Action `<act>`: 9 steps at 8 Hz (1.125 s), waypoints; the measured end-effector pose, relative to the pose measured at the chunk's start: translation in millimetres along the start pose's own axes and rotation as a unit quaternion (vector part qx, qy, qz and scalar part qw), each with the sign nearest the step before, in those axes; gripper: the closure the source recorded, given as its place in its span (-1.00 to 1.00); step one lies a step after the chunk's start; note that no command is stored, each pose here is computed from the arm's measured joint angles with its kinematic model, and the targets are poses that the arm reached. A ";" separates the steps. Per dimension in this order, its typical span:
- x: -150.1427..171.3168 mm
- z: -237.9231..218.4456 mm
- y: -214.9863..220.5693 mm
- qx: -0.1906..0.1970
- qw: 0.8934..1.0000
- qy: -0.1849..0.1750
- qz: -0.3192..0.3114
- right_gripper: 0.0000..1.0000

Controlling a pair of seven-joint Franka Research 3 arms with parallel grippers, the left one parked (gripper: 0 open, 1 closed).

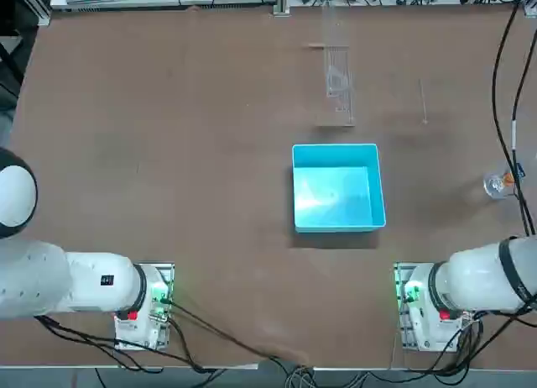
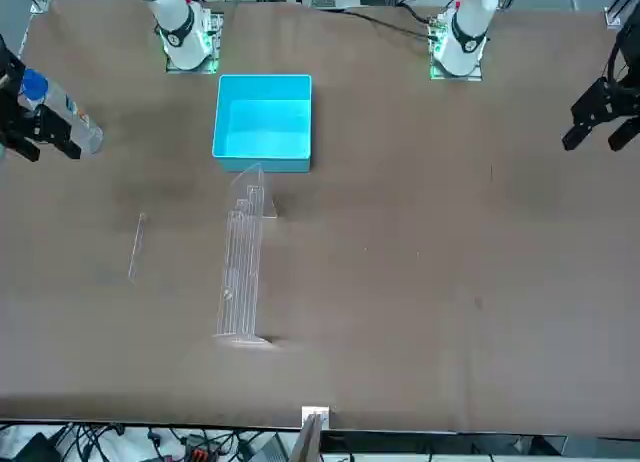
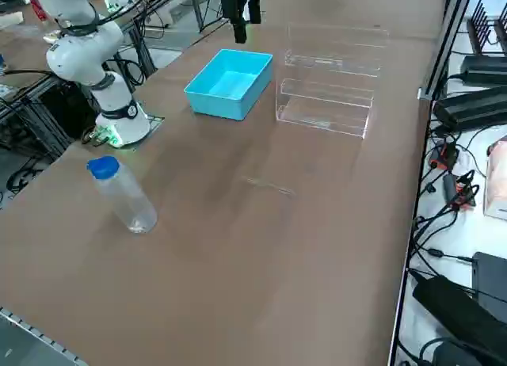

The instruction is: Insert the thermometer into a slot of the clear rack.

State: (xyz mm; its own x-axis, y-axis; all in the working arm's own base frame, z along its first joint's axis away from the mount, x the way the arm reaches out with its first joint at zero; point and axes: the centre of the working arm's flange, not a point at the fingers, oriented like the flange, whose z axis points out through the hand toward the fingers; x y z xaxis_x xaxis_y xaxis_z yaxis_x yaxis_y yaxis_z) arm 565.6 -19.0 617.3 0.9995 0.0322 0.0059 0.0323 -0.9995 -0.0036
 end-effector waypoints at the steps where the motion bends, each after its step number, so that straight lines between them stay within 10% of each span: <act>1: 0.0 0.0 -0.3 0.000 1.000 0.000 0.000 -1.00; 9: 62.5 127.5 43.3 -0.003 0.999 -0.029 0.036 -1.00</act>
State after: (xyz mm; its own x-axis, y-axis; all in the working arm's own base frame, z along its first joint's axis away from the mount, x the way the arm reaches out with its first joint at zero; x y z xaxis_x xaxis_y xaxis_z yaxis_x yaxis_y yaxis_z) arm 630.2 -59.8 490.0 0.9979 -0.0395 -0.0522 -0.0393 -0.9992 0.0042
